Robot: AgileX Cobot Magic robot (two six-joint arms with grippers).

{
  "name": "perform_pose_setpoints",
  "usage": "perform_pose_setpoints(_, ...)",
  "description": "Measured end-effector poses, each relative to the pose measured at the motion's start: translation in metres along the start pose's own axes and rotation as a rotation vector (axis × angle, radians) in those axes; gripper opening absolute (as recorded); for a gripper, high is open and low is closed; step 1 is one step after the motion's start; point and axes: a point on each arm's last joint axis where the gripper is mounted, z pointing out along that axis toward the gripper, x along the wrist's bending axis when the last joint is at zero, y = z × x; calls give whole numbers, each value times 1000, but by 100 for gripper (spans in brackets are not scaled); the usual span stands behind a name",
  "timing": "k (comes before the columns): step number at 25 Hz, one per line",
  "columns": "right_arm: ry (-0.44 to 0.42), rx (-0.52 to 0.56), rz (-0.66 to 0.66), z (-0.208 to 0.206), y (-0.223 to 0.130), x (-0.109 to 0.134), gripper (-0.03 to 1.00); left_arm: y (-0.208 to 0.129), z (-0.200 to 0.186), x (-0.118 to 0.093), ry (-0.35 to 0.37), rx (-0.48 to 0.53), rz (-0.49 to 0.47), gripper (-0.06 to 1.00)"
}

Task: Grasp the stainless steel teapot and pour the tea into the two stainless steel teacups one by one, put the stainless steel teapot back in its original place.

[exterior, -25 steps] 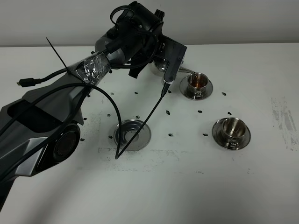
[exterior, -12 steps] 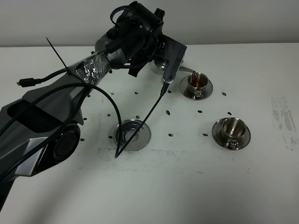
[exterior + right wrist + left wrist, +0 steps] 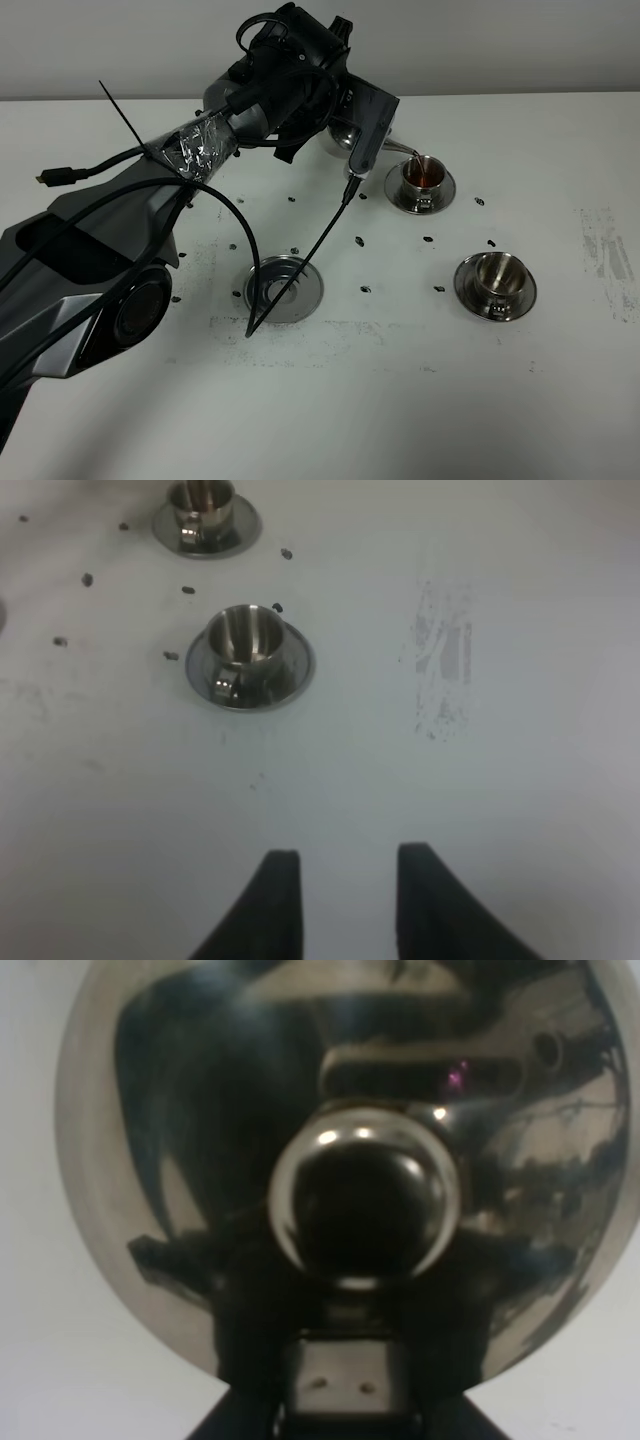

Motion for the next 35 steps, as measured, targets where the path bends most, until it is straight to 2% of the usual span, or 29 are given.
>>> perform_pose_setpoints(8, 0, 0, 0, 0, 0, 0, 23, 2, -1, 0, 3, -3, 34, 17)
perform_pose_setpoints(35, 0, 0, 0, 0, 0, 0, 23, 4, -2, 2, 15, 5, 49, 17)
